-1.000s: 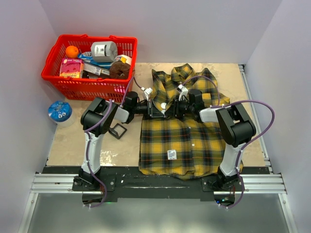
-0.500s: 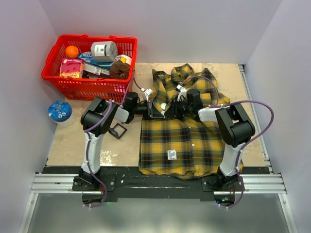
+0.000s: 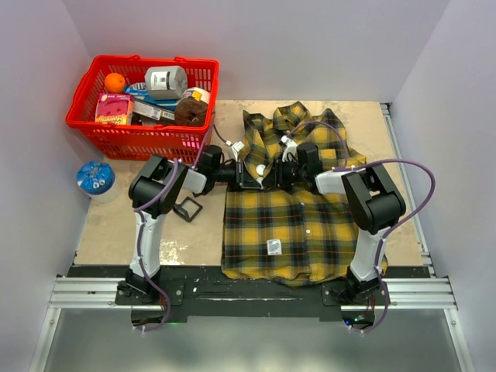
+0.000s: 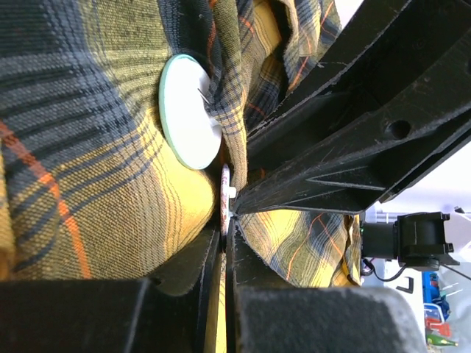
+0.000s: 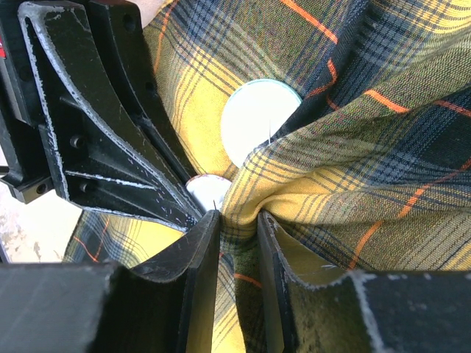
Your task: Pin the brooch onto the clothing
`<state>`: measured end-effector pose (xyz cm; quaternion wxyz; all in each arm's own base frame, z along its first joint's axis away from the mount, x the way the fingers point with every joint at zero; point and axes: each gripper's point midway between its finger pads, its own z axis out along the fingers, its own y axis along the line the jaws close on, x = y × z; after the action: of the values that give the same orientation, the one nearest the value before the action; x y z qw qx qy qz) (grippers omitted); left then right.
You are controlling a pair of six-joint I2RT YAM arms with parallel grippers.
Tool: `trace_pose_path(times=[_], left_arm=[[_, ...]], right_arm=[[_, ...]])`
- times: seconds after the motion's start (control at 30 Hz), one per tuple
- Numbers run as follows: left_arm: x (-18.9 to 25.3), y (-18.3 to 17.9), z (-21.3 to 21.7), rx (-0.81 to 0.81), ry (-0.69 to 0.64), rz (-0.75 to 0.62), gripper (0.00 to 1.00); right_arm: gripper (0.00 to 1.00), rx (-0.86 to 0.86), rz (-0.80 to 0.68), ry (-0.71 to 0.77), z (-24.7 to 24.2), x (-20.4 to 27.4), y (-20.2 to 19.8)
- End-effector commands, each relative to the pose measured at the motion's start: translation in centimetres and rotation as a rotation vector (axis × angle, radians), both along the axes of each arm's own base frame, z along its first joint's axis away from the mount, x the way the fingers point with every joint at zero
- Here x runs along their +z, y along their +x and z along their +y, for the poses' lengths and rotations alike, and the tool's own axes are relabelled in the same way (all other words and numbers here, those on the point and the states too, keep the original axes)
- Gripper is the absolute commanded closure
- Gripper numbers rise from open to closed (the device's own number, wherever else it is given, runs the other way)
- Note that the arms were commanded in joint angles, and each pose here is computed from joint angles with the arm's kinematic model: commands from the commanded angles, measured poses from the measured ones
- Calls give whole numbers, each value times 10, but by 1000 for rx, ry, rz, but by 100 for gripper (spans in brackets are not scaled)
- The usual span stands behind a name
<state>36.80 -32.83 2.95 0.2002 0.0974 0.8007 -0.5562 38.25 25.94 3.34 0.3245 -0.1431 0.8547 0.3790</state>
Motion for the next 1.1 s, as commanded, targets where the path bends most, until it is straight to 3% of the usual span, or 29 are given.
trace_pose_path(times=[0.0, 1.07], left_arm=[[2, 9, -4, -8, -3, -9, 100], [6, 22, -7, -11, 18, -61, 100]], right_arm=[[71, 46, -38, 25, 13, 9, 6], [71, 116, 24, 23, 24, -6, 0]])
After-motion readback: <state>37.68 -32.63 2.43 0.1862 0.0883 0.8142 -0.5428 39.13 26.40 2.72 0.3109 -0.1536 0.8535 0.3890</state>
